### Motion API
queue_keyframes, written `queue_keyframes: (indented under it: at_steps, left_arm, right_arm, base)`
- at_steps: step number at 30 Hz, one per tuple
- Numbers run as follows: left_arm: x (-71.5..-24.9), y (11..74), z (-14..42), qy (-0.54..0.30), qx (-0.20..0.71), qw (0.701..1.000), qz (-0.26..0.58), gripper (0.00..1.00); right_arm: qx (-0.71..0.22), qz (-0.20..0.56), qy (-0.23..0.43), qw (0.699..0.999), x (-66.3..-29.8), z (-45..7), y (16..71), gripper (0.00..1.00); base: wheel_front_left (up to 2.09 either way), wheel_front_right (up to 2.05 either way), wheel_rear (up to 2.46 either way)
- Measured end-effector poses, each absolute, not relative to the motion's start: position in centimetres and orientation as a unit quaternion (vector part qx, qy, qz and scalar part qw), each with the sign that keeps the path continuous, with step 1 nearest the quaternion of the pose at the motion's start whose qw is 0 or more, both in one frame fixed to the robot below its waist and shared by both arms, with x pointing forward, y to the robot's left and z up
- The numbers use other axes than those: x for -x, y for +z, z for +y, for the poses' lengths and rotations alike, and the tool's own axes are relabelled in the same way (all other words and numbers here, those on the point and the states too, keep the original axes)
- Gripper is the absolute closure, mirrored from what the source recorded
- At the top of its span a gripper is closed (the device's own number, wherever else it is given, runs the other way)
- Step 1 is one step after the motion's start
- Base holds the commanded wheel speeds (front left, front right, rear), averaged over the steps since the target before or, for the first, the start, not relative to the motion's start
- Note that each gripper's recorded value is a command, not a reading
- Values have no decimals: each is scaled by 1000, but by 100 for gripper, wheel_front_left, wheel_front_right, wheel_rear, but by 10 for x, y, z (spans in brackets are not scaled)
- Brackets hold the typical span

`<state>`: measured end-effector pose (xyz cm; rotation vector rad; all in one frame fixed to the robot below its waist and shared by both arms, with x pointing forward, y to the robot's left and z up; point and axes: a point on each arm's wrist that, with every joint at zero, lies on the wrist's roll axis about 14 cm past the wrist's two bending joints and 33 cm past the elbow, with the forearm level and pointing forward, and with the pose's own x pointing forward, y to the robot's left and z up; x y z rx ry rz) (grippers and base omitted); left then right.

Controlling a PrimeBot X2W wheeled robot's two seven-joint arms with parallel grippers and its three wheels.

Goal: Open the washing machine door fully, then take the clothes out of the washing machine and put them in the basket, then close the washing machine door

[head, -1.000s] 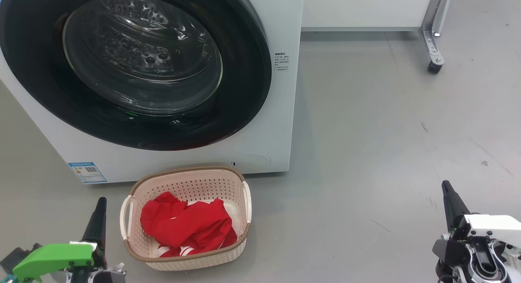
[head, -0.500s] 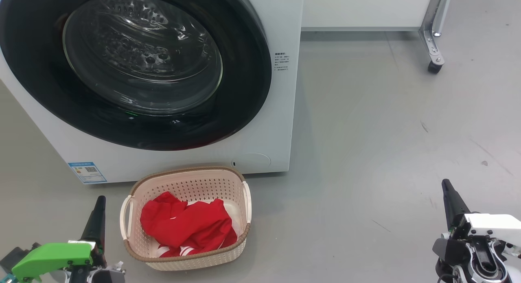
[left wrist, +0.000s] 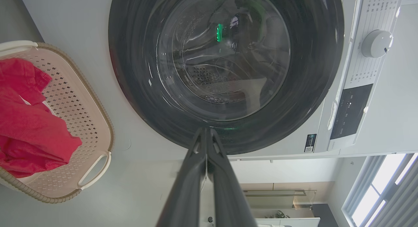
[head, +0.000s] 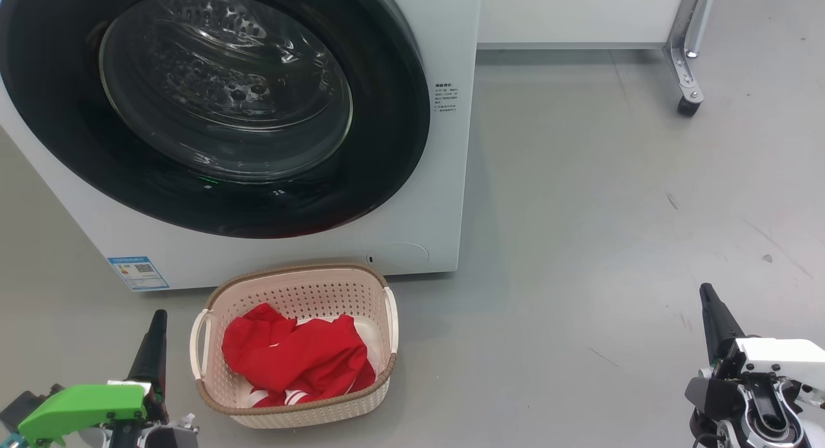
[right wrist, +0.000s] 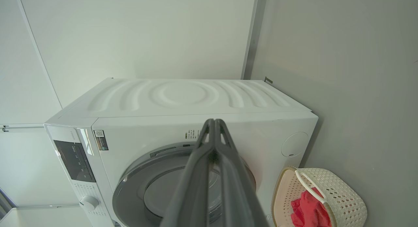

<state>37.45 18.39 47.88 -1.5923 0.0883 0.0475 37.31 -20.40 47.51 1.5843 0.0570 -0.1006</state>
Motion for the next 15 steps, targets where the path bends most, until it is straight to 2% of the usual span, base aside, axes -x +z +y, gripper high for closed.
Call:
queue_keyframes:
  at_steps: [15]
  left_arm:
    - [-375,479,184,22,714,698,39,100]
  right_arm:
    - [-711,25,-45,701,-373,-204,475,100]
  base:
    - [0,0,0]
